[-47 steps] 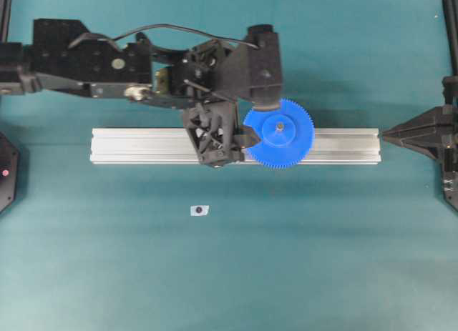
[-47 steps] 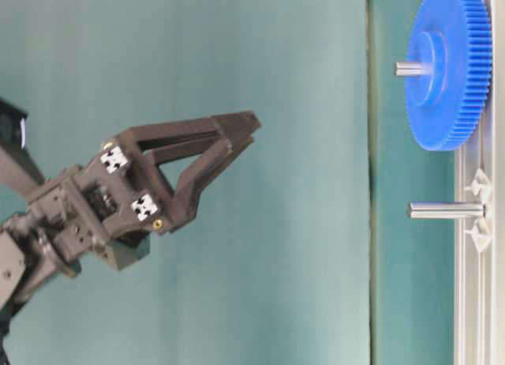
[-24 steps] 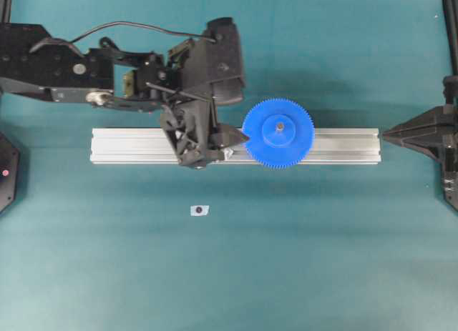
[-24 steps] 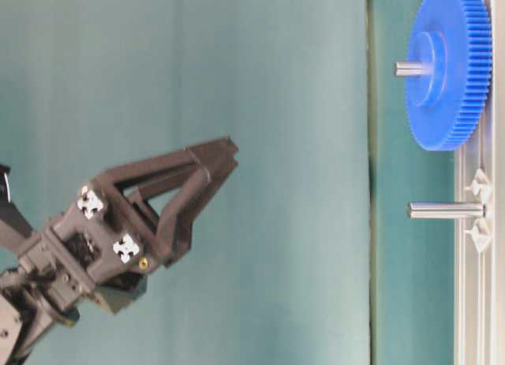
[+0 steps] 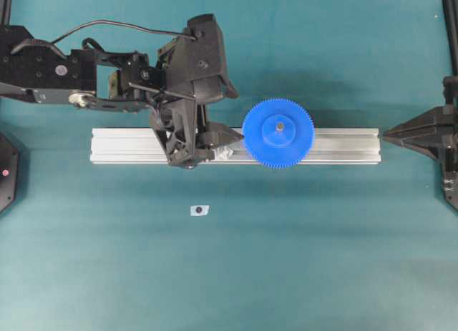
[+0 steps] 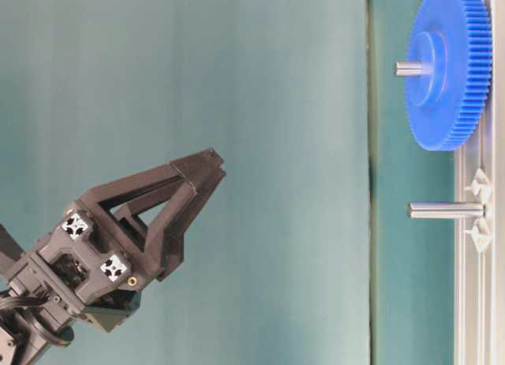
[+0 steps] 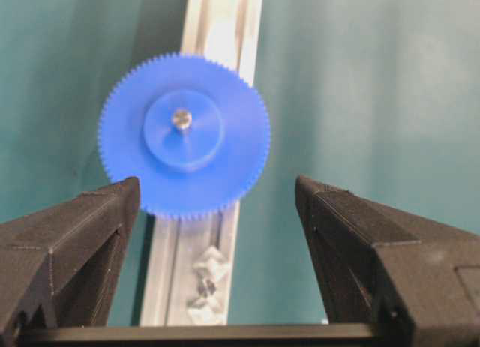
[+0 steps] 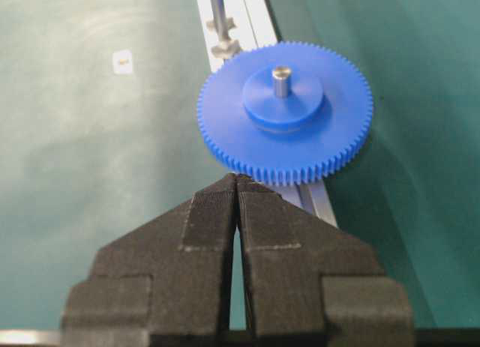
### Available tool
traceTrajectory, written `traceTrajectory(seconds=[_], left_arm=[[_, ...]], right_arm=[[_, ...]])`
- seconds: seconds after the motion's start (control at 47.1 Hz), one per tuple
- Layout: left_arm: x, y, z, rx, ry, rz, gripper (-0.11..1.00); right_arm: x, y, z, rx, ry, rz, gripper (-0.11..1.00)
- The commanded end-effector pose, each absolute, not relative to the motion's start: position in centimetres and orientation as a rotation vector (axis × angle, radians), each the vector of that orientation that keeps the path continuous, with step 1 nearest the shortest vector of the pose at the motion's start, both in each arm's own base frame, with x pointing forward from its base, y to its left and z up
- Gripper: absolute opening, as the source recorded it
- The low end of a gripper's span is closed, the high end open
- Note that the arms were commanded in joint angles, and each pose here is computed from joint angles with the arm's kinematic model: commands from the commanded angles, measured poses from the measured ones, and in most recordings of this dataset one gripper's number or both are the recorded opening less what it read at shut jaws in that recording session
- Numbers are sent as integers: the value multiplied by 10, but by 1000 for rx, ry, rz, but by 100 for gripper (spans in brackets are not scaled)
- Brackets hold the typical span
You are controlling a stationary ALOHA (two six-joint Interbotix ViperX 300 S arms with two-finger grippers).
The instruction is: Find the location of the shaft and insert the large gear.
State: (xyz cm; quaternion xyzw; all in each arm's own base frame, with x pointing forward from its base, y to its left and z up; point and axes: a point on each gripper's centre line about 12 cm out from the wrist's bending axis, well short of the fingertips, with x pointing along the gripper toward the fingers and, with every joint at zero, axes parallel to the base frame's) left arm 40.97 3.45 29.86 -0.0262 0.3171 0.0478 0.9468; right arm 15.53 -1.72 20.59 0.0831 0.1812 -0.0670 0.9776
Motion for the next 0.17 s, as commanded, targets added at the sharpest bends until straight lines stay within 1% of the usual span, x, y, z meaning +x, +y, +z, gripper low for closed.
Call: traceTrajectory(seconds=[0.0,0.149], left_arm=[[407,33,314,-49,600,94,81],[408,33,314,-49,592,94,81]], right_arm=[[157,-18,210,180,355,-140,1],[157,-18,209,180,357,-140,1]])
